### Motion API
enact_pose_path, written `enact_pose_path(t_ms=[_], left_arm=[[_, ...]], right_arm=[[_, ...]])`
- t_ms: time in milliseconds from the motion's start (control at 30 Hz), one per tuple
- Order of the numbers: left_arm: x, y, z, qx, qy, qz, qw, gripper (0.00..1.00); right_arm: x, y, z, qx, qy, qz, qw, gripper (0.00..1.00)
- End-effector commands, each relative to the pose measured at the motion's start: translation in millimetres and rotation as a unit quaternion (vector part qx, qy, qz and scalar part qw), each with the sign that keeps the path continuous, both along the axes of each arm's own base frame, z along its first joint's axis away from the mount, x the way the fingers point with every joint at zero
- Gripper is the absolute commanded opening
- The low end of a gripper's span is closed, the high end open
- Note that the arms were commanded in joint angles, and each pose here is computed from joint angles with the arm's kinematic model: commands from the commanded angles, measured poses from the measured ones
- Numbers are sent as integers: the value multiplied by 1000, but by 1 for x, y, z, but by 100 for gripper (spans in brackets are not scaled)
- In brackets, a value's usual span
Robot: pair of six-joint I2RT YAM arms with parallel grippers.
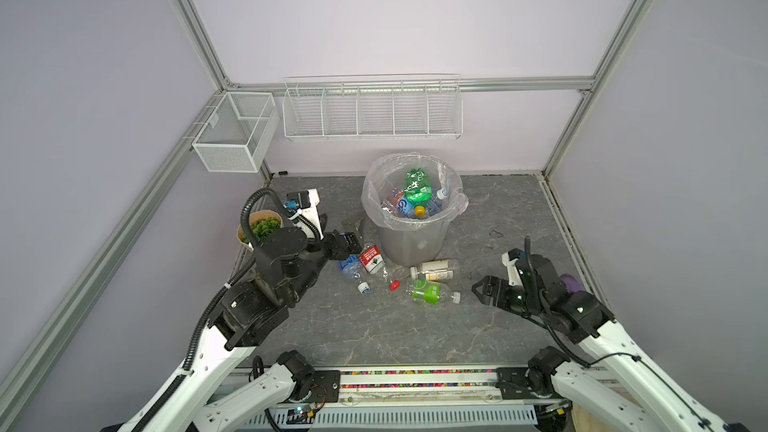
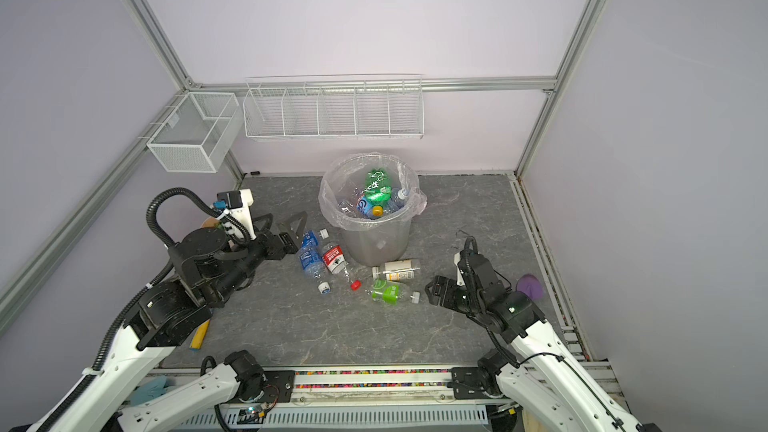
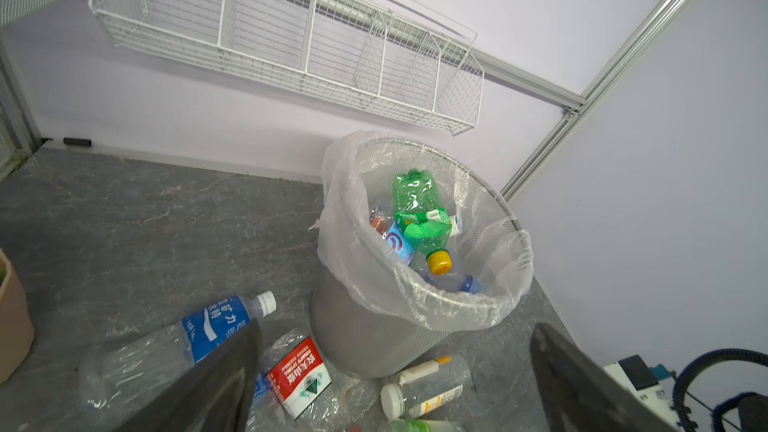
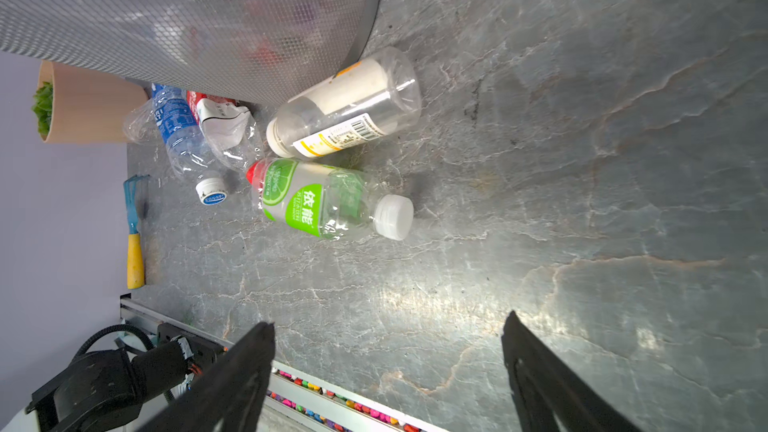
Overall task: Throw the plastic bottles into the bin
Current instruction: 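Open the left gripper to drop the green bottle into the bin, then withdraw the left gripper while the right gripper reaches to the green-label bottle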
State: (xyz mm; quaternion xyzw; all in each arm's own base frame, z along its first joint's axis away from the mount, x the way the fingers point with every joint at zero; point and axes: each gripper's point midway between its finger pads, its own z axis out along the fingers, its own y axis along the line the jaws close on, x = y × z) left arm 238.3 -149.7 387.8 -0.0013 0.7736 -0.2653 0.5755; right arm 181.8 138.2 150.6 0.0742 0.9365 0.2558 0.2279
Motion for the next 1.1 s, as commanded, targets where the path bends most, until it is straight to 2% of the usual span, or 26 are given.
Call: enact_pose_path(t_ms=[0, 200, 500, 667, 800, 1067], left_arm=[[-5, 10, -25, -10, 29, 19, 999, 100], [-18, 19, -69, -17, 73, 21, 997, 100], [-41, 32, -128, -41, 134, 24, 990, 100], [-52, 41, -145, -46, 148, 29, 987, 99], [-58, 48, -151, -46, 154, 33, 986, 100], [-65, 47, -170, -52, 175, 26, 983, 99]], right_arm=[[8, 18, 6, 15, -23, 29, 999, 88], [18, 48, 2, -9, -41, 112, 993, 88], [28, 87, -15, -109, -71, 222, 966, 88], [30, 104, -28, -153, -79, 277, 945, 88], [32, 125, -32, -154, -88, 315, 932, 89], [36, 141, -52, -190, -94, 352, 912, 89]])
